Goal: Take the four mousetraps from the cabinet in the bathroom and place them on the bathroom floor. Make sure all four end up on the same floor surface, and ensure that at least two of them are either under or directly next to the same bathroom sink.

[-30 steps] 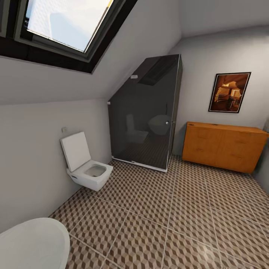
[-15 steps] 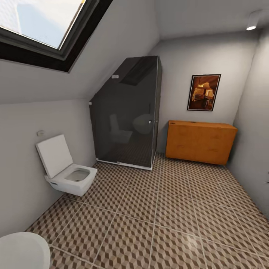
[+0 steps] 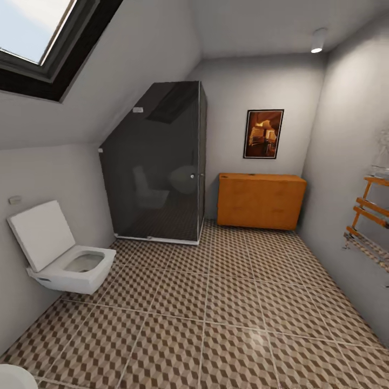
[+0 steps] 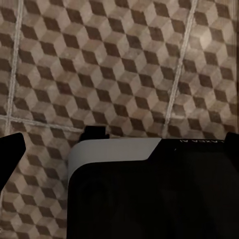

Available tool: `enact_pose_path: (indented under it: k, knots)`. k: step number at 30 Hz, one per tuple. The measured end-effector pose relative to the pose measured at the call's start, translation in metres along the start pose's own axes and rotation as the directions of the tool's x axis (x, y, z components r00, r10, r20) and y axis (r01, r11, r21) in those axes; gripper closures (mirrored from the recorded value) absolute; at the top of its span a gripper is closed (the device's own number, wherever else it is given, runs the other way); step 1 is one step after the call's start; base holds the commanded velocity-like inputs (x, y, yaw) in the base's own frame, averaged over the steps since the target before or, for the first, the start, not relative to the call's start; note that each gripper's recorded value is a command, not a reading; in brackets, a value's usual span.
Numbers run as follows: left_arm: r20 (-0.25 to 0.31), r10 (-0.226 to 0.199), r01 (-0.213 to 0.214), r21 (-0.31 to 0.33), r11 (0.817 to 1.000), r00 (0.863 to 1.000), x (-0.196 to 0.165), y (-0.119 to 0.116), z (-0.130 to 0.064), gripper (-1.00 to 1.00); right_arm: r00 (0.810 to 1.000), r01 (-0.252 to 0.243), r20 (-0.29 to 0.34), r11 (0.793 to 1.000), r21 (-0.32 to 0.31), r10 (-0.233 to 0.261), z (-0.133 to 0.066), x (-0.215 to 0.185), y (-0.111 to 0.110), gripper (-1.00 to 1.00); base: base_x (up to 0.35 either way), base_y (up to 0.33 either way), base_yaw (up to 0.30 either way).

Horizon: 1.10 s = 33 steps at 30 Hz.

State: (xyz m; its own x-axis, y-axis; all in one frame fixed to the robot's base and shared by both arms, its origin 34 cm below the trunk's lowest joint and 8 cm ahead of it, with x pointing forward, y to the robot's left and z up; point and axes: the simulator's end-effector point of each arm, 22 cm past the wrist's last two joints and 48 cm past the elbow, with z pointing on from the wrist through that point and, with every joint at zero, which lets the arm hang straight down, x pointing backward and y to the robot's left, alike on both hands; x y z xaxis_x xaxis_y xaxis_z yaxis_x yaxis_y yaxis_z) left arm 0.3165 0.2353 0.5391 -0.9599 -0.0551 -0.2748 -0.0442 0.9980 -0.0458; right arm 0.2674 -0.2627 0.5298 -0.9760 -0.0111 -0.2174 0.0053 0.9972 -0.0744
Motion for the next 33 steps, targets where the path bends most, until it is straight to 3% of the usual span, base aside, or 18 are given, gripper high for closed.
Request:
enact_pose_path:
  k: [33]
  knots:
    - [0.005,0.004,-0.004,0.004,1.000,1.000,-0.0011,-0.0021,0.0000,-1.00,1.000,-0.007,-0.001,1.000,0.001,0.007,0.0000,0.0001,-0.0007,-1.00,0.000,0.000,-0.296]
